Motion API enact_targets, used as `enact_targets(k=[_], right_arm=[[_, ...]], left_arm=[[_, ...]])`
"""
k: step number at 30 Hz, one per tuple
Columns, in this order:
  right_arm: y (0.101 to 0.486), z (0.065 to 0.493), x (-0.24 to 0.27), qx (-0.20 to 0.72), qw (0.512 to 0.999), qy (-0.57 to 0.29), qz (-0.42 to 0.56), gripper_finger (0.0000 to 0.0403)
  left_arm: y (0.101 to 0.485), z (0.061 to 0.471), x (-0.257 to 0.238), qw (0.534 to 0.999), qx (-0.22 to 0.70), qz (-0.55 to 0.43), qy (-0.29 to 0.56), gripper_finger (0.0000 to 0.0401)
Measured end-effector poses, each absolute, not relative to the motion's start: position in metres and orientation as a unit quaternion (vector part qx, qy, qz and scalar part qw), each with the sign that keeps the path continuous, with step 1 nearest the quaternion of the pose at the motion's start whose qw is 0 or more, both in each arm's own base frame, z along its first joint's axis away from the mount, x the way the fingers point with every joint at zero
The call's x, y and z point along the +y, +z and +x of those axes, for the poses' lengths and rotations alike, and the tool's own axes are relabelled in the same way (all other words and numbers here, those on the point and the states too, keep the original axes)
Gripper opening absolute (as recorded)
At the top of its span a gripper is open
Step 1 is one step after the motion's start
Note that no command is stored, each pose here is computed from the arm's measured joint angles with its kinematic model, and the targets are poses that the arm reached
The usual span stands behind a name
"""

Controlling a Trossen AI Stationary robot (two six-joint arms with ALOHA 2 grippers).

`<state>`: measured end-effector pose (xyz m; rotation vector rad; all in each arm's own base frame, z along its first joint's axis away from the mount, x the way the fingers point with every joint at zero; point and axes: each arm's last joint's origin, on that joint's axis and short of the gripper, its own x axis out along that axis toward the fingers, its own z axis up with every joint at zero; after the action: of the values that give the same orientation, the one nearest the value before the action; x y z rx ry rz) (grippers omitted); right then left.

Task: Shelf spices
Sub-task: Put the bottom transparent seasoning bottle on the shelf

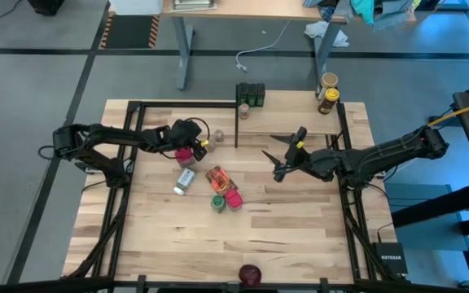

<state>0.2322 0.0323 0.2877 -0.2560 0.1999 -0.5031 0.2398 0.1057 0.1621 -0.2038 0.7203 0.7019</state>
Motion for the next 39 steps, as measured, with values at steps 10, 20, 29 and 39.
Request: enact_targets(k=[10,20,29,39], right_arm=[[0.283,0.231,0.032,0.117,0.953,-0.25,-0.125,0.0264],[0.284,0.231,0.032,0.116,0.953,-0.25,-0.125,0.0264],[0.284,0.231,0.032,0.114,0.953,-0.25,-0.124,0.0264],[0.284,0.231,0.032,0.117,0.953,-0.25,-0.128,0.0264]], left_arm=[[0.164,0.238,0.119,0.887,0.32,-0.146,0.299,0.0237],[0.166,0.246,0.105,0.901,0.319,-0.126,0.265,0.0237],[0.141,0.262,0.11,0.902,0.308,-0.133,0.272,0.0237],[0.127,0.269,0.114,0.901,0.304,-0.126,0.283,0.0237]])
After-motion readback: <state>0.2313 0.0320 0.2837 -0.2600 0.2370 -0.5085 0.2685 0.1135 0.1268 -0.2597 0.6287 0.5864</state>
